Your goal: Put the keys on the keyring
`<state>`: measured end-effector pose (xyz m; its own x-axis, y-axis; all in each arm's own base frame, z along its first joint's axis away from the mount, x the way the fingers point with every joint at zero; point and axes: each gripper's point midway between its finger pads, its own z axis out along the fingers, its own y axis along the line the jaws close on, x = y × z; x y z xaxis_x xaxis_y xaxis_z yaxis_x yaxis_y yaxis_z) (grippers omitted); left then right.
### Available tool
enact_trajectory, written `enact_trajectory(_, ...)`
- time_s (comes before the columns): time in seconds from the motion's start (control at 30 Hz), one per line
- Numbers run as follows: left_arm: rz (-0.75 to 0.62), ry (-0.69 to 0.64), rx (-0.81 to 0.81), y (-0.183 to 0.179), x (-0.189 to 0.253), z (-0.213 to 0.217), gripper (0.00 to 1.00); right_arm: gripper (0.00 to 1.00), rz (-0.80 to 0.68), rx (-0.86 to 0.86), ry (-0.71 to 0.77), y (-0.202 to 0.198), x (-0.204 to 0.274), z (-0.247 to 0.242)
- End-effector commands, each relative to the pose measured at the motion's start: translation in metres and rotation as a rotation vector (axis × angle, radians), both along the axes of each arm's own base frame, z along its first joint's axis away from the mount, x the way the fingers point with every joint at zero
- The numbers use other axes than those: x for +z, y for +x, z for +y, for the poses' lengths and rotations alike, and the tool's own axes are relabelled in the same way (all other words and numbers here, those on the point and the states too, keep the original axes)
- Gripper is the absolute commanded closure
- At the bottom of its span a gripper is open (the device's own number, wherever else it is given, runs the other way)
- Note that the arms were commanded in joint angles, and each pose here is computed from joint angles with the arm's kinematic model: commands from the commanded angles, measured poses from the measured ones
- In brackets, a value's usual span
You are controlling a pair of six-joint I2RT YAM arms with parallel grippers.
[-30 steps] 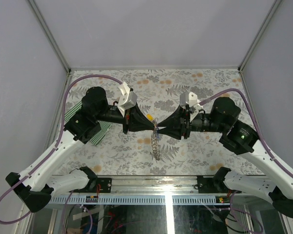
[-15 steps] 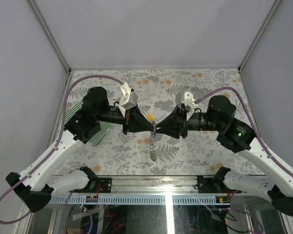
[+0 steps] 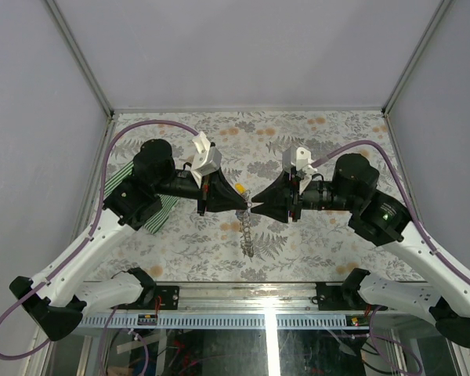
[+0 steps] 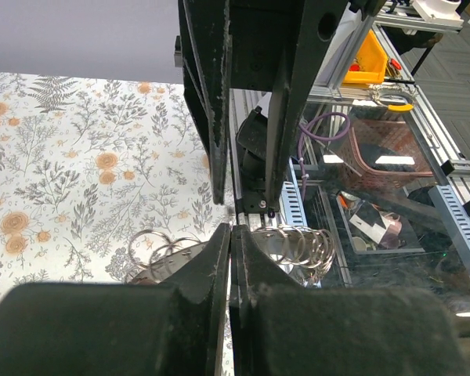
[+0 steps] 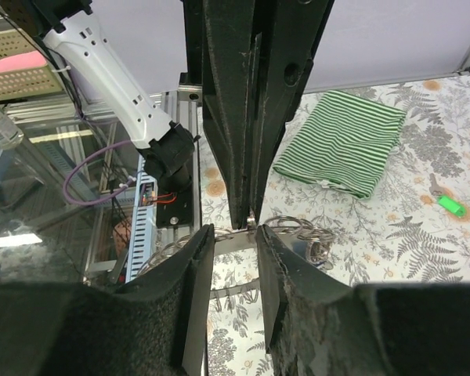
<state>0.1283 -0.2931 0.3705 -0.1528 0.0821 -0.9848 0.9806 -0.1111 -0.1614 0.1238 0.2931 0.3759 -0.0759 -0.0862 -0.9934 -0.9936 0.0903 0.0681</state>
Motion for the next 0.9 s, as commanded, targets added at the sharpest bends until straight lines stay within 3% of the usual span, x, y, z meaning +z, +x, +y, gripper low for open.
enact_trajectory(0.0,-0.097,-0.074,-0.025,-0.005,0.030,0.000,1.00,0.65,-0.084,-0.075,0.070,0.010,0.021,-0.006)
enact_trajectory(0.43,-0.096,-0.074,-0.021,-0.005,0.029,0.000,1.00,0.63,-0.034,-0.015,0.041,0.005,0.007,0.003)
enact_trajectory(0.87,-0.093,-0.074,-0.031,-0.005,0.030,-0.001,1.00,0.82,-0.006,0.017,0.016,0.005,-0.001,0.009)
